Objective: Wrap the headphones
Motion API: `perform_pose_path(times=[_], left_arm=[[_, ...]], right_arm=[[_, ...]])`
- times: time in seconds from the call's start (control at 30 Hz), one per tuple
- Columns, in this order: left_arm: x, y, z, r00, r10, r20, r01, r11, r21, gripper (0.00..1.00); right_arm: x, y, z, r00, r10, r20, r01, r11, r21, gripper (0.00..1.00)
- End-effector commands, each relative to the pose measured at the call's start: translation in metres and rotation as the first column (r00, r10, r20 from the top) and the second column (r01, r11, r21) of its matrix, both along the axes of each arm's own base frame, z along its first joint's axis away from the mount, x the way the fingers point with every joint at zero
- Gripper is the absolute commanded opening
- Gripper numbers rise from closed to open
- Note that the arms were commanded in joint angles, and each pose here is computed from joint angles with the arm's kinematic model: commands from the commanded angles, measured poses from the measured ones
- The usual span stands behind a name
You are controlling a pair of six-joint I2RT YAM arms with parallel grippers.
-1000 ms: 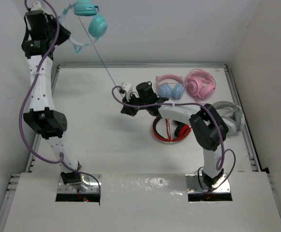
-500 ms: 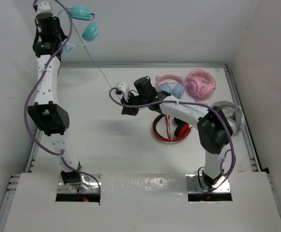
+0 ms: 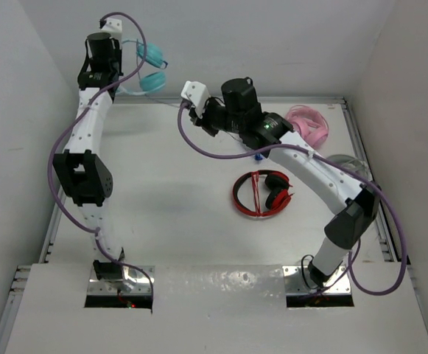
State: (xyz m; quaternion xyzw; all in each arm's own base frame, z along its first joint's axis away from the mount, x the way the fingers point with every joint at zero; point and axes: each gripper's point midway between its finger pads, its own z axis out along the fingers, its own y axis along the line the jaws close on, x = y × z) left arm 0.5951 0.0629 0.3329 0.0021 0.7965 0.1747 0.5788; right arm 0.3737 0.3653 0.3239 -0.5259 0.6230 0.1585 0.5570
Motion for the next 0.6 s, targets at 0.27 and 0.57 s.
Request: perform_pose_path(times=[0.27,0.57], left_arm=[[-0.024,-0.108,0.001,0.94,-0.335,-0.066,0.34,0.898,0.278,0.0],[-0.065,-0.197,-0.022,0.729,-0.649,-0.219,0.683,0.714,0.157,0.0]], right_arm=[[0.01,-0.016,0.132,0.952,-0.106,0.288,0.058,0.984,0.171,0.0],[0.114,-0.099,0.153,0.852,-0.444,0.276,0.351,0.877,0.328,0.0]])
